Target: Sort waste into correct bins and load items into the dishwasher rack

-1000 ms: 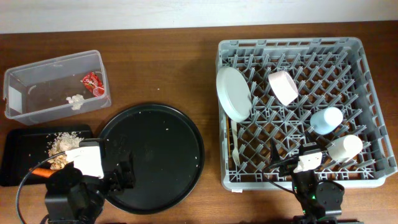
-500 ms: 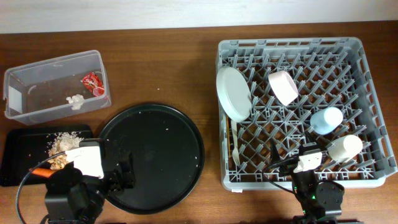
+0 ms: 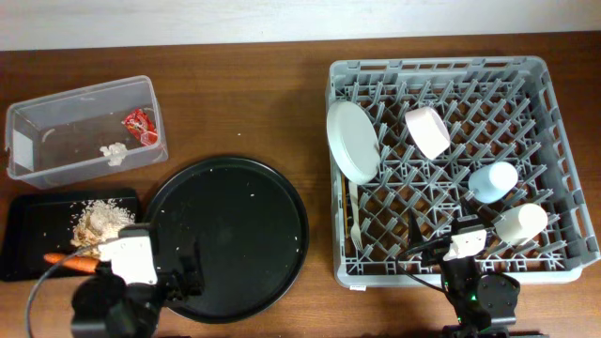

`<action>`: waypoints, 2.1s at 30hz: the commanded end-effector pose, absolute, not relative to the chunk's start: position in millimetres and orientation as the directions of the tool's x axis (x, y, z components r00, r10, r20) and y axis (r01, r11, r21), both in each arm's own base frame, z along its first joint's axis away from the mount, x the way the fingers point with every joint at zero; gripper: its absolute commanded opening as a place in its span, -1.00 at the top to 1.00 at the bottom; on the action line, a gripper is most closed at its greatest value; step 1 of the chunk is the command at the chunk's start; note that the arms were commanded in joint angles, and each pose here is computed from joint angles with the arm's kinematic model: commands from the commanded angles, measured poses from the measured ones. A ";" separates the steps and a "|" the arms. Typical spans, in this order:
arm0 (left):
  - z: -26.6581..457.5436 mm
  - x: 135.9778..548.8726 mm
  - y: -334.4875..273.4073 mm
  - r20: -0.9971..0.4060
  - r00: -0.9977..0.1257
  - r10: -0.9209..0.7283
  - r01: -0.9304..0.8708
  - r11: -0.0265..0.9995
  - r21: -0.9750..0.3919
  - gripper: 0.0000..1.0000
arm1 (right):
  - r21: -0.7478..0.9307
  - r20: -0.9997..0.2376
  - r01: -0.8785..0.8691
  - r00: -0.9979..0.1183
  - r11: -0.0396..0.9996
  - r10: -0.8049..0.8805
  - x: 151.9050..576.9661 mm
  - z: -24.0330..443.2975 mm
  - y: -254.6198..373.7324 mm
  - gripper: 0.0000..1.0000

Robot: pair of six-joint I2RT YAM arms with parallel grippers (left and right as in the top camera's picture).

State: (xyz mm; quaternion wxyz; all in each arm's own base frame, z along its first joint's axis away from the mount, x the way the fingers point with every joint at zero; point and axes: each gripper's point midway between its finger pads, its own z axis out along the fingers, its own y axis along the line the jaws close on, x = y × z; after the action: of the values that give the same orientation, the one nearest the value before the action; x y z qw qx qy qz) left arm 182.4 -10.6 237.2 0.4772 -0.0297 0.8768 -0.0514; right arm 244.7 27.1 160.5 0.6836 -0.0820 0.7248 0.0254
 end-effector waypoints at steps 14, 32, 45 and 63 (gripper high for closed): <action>185.4 240.3 -15.4 -0.993 -0.047 -0.105 0.085 0.990 -0.109 -0.98 | -0.081 -0.995 -0.152 -0.053 0.985 -0.090 244.3 158.7 27.2 -0.97; 157.0 245.8 -7.3 -0.995 -0.079 -0.061 0.035 0.997 -0.064 -0.98 | -0.081 -0.995 -0.153 -0.053 0.985 -0.090 244.3 158.7 27.2 -0.97; 156.8 245.8 -7.3 -0.995 -0.079 -0.061 0.035 0.997 -0.064 -0.98 | -0.081 -0.995 -0.152 -0.053 0.985 -0.090 244.3 158.7 27.2 -0.97; 156.8 245.8 -7.3 -0.995 -0.079 -0.061 0.035 0.997 -0.064 -0.98 | -0.081 -0.995 -0.152 -0.053 0.985 -0.090 244.3 158.7 27.2 -0.97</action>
State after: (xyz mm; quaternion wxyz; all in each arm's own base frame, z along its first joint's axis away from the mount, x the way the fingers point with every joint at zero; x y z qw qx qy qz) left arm 245.9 -7.8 158.9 0.6781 -0.0132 0.7336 -0.0428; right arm 244.6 27.0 160.7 0.6839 -0.0825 0.7245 0.0244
